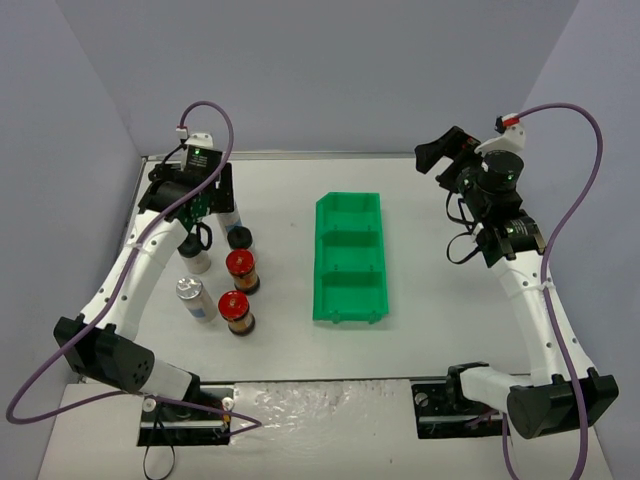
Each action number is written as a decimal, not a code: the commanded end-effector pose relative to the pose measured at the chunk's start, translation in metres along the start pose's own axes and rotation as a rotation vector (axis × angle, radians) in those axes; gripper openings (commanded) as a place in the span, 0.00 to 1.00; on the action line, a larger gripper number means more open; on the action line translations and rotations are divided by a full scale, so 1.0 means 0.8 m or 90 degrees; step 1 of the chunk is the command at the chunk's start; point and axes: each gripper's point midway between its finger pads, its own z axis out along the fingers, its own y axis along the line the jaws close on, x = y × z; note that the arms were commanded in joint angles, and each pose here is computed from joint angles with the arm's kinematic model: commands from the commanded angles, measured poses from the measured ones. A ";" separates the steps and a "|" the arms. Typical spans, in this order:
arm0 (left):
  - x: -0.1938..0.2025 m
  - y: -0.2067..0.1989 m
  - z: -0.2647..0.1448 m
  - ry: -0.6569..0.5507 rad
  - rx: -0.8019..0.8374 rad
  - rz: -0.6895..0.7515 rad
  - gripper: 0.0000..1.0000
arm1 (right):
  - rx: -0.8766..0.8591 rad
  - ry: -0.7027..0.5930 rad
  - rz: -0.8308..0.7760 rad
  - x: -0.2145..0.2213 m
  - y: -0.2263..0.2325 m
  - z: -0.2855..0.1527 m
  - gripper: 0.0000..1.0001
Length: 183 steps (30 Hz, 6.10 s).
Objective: Organize the condiment bottles
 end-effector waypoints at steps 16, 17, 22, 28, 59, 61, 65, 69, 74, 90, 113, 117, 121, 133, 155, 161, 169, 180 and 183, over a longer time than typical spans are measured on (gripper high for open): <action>-0.036 0.004 -0.015 -0.046 0.007 -0.031 0.97 | -0.045 -0.016 -0.007 -0.017 0.022 0.011 1.00; -0.036 0.005 -0.016 -0.047 0.006 -0.032 0.97 | -0.046 -0.017 -0.006 -0.017 0.023 0.011 1.00; -0.037 0.006 -0.018 -0.049 0.005 -0.027 0.97 | -0.046 -0.011 -0.003 -0.012 0.022 0.011 1.00; -0.039 0.010 -0.021 -0.058 0.001 -0.031 0.97 | -0.039 -0.013 -0.001 -0.010 0.017 0.007 1.00; -0.087 -0.071 0.113 0.055 0.084 -0.094 0.96 | -0.038 -0.017 0.014 -0.004 0.012 -0.008 1.00; -0.084 -0.071 0.119 0.070 0.074 -0.098 0.96 | -0.031 -0.018 0.011 -0.004 0.008 -0.011 1.00; -0.064 -0.071 0.130 0.093 0.056 -0.097 0.96 | -0.030 -0.008 0.012 0.003 0.006 -0.011 1.00; -0.040 -0.066 0.126 0.110 0.050 -0.103 0.96 | -0.030 -0.001 0.015 0.007 0.005 -0.009 1.00; 0.002 -0.061 0.128 0.146 0.035 -0.105 0.95 | -0.028 0.005 0.018 0.012 0.003 -0.008 1.00; 0.035 -0.090 0.168 0.187 0.074 -0.100 0.87 | -0.025 0.011 0.017 0.019 -0.001 -0.015 1.00; -0.122 -0.131 0.067 -0.094 0.166 -0.059 0.00 | -0.016 0.028 0.014 0.032 -0.008 -0.010 1.00; -0.160 -0.155 0.038 -0.128 0.209 -0.057 0.00 | -0.014 0.027 0.013 0.031 -0.008 -0.011 1.00; -0.178 -0.202 0.018 -0.148 0.266 -0.025 0.00 | -0.012 0.029 0.013 0.034 -0.010 -0.012 1.00; -0.135 -0.379 -0.005 -0.140 0.401 0.090 0.00 | 0.026 0.025 -0.016 0.030 -0.024 -0.028 1.00; -0.053 -0.474 0.004 -0.075 0.500 0.168 0.00 | 0.052 0.046 -0.022 0.049 -0.041 -0.039 1.00; -0.039 -0.488 0.003 -0.074 0.508 0.187 0.00 | 0.058 0.055 -0.023 0.057 -0.045 -0.038 1.00; -0.016 -0.498 0.011 -0.048 0.518 0.205 0.00 | 0.061 0.059 -0.025 0.061 -0.047 -0.036 1.00; 0.003 -0.501 0.019 -0.025 0.515 0.227 0.22 | 0.064 0.064 -0.027 0.066 -0.049 -0.035 1.00; 0.004 -0.501 0.019 -0.026 0.511 0.231 0.46 | 0.064 0.065 -0.027 0.067 -0.049 -0.035 1.00</action>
